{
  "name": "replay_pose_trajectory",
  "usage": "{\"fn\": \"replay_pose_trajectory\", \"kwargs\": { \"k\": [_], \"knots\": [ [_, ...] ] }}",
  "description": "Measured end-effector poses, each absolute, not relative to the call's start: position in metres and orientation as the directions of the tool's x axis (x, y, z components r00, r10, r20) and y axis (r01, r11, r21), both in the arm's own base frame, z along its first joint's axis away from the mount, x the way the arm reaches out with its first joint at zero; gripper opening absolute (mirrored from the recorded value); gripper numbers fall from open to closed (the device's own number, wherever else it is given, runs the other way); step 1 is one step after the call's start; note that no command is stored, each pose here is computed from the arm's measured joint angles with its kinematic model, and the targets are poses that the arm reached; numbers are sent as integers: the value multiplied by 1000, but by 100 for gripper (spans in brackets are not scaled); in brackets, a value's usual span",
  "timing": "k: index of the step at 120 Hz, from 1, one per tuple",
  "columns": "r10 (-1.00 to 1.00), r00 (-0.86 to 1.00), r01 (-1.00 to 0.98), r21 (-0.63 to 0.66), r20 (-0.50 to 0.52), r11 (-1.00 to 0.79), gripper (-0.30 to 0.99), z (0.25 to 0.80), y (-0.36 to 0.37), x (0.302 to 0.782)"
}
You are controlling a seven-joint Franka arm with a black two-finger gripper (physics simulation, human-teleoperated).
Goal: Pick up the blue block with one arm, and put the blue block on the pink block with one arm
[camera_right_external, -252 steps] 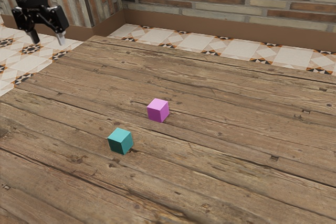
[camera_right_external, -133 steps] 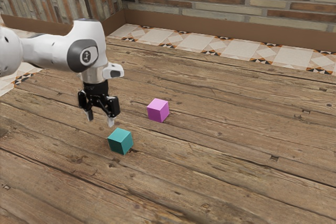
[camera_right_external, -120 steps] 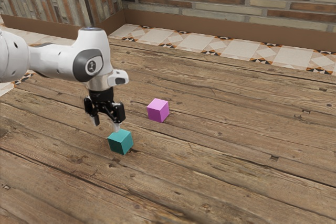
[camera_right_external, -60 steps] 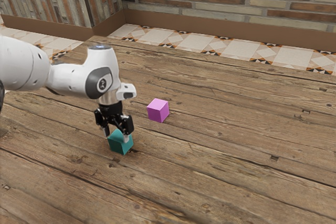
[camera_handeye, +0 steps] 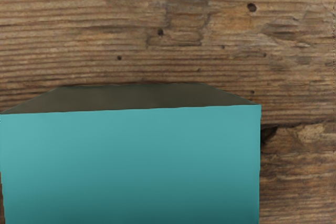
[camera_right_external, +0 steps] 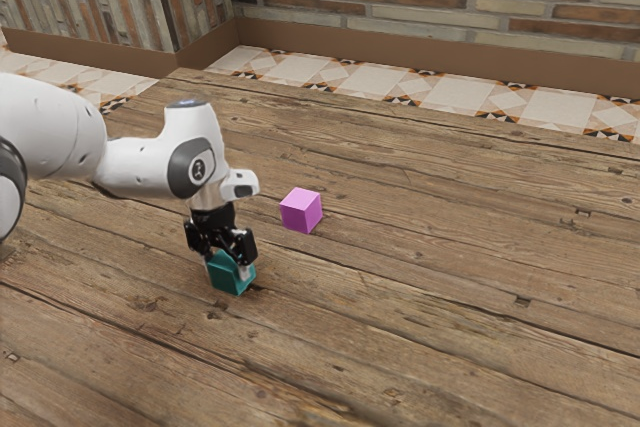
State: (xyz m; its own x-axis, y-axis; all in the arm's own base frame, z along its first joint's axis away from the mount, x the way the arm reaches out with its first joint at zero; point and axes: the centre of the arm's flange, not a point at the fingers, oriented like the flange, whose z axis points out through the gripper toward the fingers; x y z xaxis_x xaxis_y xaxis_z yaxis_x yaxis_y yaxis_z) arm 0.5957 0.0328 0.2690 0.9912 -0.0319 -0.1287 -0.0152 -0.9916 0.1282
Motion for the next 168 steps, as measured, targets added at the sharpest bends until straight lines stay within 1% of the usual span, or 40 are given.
{"fn": "replay_pose_trajectory", "kwargs": {
  "k": [34,59,76,85,102,114,122,129,139,168],
  "knots": [
    [-54,991,-32,179,-118,-983,52,261,39,596],
    [-71,991,-49,196,-111,-979,49,255,43,602],
    [-87,991,-65,199,-103,-978,42,257,43,603],
    [-95,991,-75,200,-91,-977,38,264,42,604],
    [-106,993,-93,198,-58,-976,36,283,41,607],
    [-121,993,-121,179,15,-976,35,316,40,629],
    [-138,988,-147,150,64,-978,35,338,41,655],
    [-145,986,-155,129,83,-979,36,348,45,673],
    [-160,984,-168,94,80,-981,36,356,49,694],
    [-138,990,-138,77,2,-987,36,357,46,718]
  ]
}}
